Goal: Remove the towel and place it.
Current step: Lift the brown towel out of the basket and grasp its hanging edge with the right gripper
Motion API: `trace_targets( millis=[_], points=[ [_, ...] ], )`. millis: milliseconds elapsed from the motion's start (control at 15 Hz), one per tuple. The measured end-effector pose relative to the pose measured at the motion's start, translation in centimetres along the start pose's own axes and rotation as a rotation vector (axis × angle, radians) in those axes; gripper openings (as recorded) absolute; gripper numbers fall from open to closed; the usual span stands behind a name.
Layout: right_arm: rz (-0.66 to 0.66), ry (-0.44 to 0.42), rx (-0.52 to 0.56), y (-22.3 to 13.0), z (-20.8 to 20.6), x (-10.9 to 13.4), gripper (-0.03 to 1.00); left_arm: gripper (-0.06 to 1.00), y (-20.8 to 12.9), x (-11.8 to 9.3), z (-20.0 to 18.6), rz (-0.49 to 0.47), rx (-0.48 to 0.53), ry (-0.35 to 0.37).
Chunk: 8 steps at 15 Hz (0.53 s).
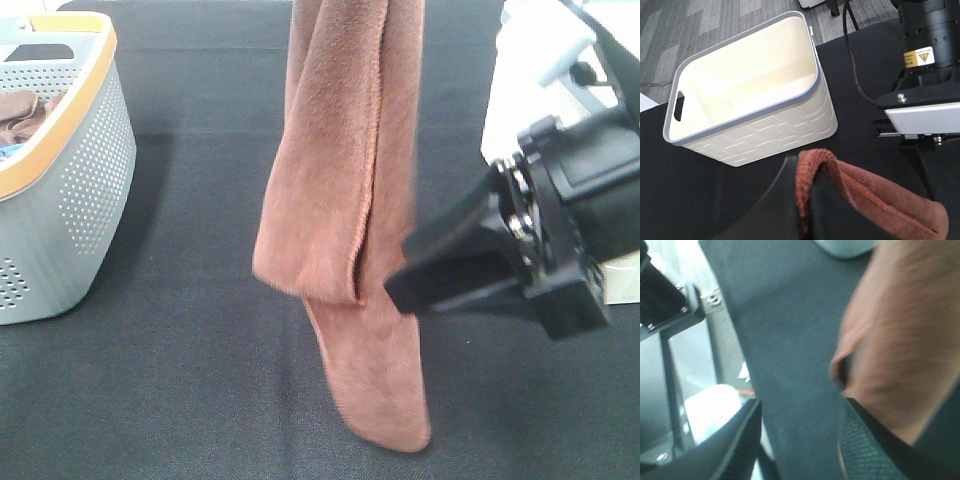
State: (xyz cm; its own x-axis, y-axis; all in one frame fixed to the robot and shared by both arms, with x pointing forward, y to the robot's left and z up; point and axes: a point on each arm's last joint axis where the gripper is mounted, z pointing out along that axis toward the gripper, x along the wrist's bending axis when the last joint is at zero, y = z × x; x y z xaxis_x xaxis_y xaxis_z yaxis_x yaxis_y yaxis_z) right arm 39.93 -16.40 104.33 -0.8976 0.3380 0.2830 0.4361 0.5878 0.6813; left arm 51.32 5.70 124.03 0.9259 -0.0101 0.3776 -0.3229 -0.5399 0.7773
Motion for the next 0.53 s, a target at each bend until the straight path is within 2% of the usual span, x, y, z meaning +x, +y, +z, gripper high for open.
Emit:
trace_targets(
  millis=[400,533],
  points=[
    [0.022,0.018,0.007,-0.06,0.0,0.16,0.47,0.0,0.0,0.04,0.0,0.0,-0.001,0.004],
    [0.03,-0.017,-0.022,0.2,-0.01,-0.16,0.47,0.0,0.0,0.04,0.0,0.0,-0.001,0.004]
  ],
)
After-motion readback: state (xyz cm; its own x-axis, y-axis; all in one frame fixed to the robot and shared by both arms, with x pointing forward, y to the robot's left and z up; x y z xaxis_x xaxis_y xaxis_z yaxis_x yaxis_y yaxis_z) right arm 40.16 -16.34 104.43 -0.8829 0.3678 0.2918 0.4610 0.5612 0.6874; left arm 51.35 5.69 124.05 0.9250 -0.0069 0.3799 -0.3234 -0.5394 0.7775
